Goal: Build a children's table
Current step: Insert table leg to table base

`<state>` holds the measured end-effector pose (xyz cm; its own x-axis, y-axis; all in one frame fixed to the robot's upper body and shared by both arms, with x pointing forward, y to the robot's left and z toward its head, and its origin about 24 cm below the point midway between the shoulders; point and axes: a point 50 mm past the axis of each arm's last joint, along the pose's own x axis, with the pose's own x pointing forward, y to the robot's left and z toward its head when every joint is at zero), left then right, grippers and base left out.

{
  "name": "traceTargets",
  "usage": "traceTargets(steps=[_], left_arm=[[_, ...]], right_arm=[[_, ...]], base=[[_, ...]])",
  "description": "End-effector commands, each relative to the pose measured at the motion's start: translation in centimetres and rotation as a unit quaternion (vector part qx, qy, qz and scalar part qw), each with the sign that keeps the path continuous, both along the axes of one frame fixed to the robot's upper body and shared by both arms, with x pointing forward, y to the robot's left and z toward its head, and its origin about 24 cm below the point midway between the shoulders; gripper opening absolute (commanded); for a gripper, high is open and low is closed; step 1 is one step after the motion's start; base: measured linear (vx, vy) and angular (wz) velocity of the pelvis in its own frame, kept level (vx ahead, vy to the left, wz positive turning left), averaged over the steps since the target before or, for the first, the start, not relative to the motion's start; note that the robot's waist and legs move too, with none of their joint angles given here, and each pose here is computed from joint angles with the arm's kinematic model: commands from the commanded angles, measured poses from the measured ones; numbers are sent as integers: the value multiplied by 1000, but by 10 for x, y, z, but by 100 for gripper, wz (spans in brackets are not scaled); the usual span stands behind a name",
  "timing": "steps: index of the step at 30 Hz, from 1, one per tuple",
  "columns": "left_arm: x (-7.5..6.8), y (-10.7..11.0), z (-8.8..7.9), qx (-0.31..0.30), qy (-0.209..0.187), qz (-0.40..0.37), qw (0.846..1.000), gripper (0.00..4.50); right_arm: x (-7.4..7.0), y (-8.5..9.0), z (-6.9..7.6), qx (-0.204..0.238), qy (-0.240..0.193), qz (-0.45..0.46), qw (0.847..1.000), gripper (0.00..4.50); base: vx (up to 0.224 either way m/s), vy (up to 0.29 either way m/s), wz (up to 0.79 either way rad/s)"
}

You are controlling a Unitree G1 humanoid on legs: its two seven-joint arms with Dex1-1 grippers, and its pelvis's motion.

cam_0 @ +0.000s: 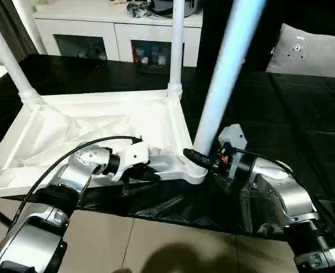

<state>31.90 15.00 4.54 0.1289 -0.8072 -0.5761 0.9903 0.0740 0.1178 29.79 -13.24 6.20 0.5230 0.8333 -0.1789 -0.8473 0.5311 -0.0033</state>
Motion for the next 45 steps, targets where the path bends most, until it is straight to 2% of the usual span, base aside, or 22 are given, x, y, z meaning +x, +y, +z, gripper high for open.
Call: traceTargets(steps=[1,7,8,12,16,20,25,27,30,31,32,38,42,45], left_arm=[[4,-8,12,0,-26,-30,999,0],[8,-12,17,3,-33,-39,999,0],[16,-14,24,-1,-49,-21,999,0],[24,-13,31,-4,-65,-1,998,0],[30,-8,39,-3,-74,18,997,0],[28,-3,38,-4,-63,21,998,0],[18,2,30,-21,-28,45,998,0],[18,2,30,-21,-28,45,998,0],[0,2,26,-31,-7,83,996,0],[0,2,26,-31,-7,83,996,0],[-14,-11,28,-38,-6,99,994,0],[-39,-59,33,-63,-9,115,991,0],[-38,-67,33,-61,-20,132,989,0],[-35,-67,34,-36,-41,153,987,0]], right_arm=[[-14,-6,-42,-66,98,6,993,187],[-19,4,-46,-81,111,38,990,187],[-21,7,-47,-77,115,42,989,187],[-22,9,-47,-72,119,38,990,187],[-18,8,-47,-65,118,5,991,187],[-11,11,-45,-64,112,-32,991,187],[-3,19,-41,-50,95,-103,989,187],[-3,19,-41,-50,95,-103,989,187],[-1,22,-38,-31,83,-147,985,187],[-1,22,-38,-31,83,-147,985,187],[-1,25,-38,-26,82,-158,984,187],[1,32,-36,-20,81,-173,981,187],[0,34,-37,-20,81,-173,981,187],[-1,36,-38,-20,90,-170,981,187]], base=[[0,0,0],[0,0,0],[0,0,0],[0,0,0],[0,0,0],[0,0,0],[0,0,0],[0,0,0],[0,0,0],[0,0,0],[0,0,0],[27,-6,1],[0,0,0],[0,0,0]])
